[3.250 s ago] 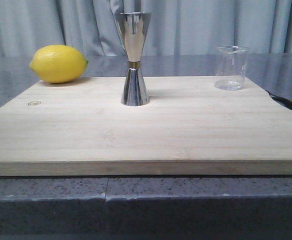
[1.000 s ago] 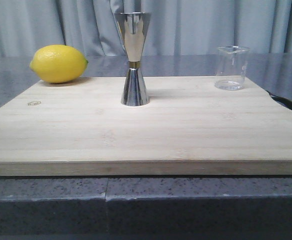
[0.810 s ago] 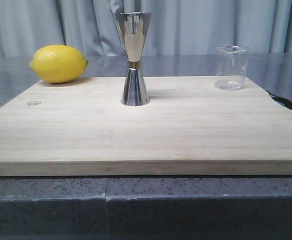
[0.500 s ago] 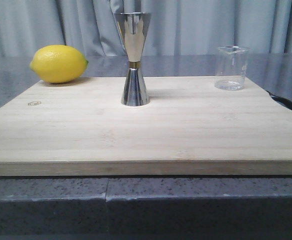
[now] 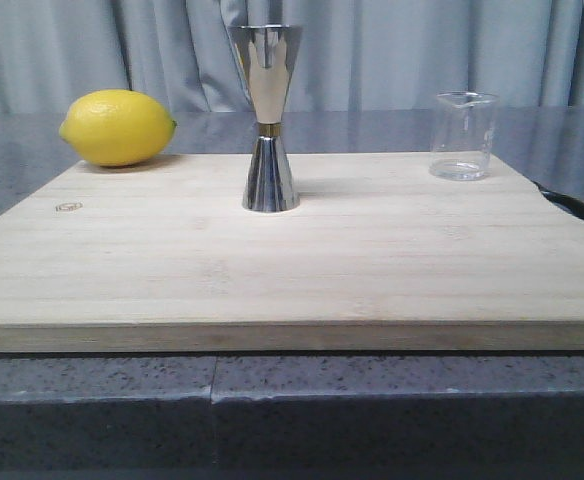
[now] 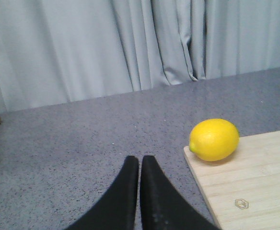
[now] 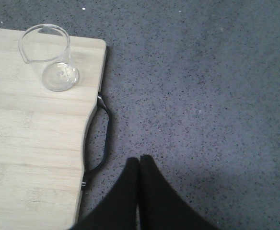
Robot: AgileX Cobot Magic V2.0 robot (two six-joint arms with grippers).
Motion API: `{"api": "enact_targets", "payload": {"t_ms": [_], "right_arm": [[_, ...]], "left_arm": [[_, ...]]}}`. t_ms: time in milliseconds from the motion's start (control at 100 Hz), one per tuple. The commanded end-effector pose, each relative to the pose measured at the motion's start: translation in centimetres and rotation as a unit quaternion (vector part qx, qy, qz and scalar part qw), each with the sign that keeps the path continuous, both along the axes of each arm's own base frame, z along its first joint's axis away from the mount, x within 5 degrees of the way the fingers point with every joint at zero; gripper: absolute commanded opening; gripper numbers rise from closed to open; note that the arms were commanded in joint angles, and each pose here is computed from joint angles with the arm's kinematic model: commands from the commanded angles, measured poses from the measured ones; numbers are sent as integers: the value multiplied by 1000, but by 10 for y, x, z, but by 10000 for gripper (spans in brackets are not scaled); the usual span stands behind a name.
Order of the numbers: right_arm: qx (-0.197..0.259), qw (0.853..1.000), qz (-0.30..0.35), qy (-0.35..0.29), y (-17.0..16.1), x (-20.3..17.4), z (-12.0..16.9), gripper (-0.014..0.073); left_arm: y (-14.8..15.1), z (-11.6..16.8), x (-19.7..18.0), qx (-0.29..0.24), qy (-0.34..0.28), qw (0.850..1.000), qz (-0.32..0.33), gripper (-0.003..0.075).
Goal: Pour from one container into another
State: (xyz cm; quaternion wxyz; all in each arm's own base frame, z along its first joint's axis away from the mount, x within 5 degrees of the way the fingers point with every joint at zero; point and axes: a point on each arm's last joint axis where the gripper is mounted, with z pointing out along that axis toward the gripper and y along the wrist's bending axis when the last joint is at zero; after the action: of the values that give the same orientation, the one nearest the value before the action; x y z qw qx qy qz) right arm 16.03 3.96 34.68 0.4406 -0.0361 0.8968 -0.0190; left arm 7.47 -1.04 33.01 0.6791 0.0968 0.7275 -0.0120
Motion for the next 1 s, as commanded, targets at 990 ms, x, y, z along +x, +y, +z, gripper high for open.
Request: {"api": "enact_targets", "payload": {"t_ms": [990], "right_arm": [[-7, 999, 13, -48, 0, 1, 17, -71]], "left_arm": [[6, -109, -23, -41, -138, 989, 30, -19]]}}
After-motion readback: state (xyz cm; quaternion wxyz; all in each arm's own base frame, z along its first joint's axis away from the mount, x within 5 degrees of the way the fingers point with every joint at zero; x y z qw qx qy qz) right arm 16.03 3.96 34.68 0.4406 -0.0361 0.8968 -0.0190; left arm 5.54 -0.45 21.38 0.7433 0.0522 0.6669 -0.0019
